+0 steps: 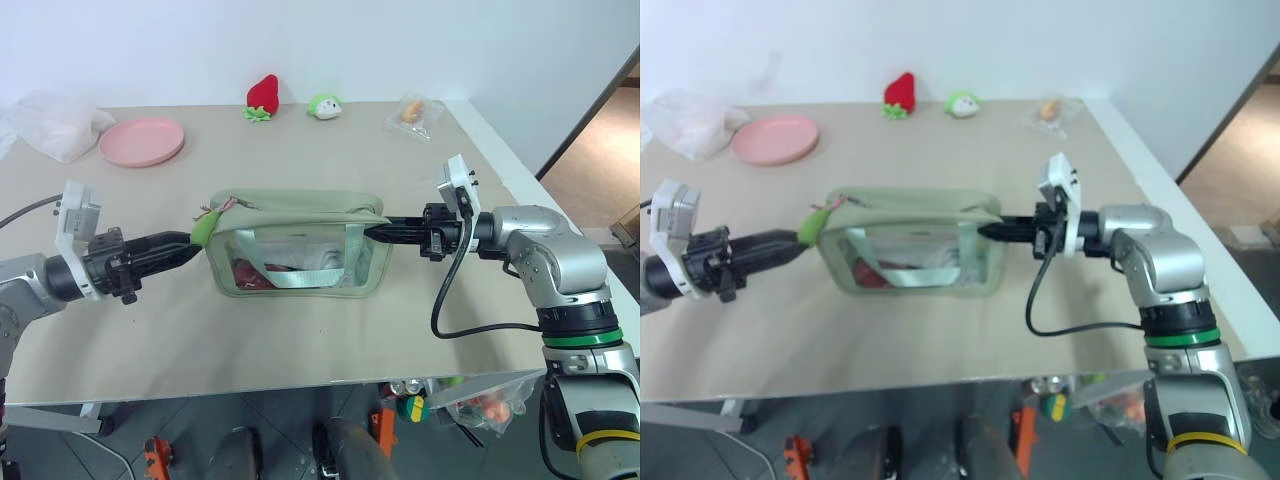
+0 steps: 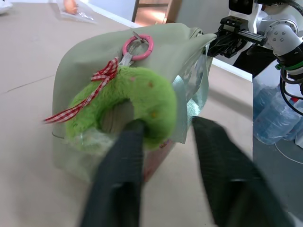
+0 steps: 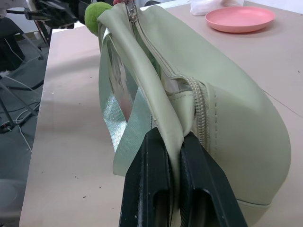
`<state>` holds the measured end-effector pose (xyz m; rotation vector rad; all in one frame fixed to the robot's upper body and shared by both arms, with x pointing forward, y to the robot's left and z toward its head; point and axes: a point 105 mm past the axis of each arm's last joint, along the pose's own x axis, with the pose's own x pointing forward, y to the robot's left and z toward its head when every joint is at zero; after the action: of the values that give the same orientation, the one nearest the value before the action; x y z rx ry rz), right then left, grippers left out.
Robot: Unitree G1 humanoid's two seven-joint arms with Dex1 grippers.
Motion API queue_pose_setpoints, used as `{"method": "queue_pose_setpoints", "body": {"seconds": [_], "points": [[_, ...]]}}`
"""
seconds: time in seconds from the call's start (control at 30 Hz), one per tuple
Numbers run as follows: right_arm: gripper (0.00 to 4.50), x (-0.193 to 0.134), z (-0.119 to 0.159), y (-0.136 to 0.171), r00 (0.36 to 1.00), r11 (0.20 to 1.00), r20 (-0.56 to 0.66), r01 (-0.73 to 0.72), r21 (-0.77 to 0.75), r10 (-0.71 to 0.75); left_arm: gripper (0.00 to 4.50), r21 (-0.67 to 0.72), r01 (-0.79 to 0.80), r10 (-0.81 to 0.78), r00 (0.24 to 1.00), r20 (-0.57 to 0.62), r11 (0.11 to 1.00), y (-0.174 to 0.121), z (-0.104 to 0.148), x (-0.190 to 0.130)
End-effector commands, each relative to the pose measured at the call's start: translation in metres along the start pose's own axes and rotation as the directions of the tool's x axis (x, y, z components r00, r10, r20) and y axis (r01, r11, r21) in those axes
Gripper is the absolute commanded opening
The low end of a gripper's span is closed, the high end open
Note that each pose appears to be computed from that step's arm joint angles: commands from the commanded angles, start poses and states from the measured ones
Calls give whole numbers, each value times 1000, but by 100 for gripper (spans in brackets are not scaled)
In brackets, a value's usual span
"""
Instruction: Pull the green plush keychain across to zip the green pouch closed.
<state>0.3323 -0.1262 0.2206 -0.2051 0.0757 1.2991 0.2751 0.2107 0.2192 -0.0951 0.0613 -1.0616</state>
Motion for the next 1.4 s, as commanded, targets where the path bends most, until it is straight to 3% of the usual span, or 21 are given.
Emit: {"method": "queue_pose_setpoints", "body": {"seconds": [0.03,0.07,0.23,0.5,0.73,0.87,1.0,1.4], "points": [[0,-3,11,2,1000,999,24,6,-45,-5,23,36,10,-10,1000,21,999,-2,7,3],[0,-3,11,2,1000,999,24,6,-46,-5,7,36,9,-10,1000,22,999,-2,7,4],[0,-3,11,2,1000,999,24,6,-47,-5,7,72,-11,6,998,69,997,1,22,6],[0,-2,10,3,1000,999,22,8,-53,-7,7,131,118,-146,964,224,984,-23,78,37],[0,-3,11,3,999,998,28,16,-55,-15,7,71,140,-149,980,132,988,-20,55,64],[0,-2,12,3,999,998,32,21,-57,-19,134,43,202,-205,975,85,978,-26,43,76],[0,-4,11,5,999,998,34,27,-54,-25,264,46,159,-163,983,84,986,-16,42,70],[0,-5,10,6,999,998,36,33,-50,-32,264,92,191,-203,967,151,977,-33,73,26]]}}
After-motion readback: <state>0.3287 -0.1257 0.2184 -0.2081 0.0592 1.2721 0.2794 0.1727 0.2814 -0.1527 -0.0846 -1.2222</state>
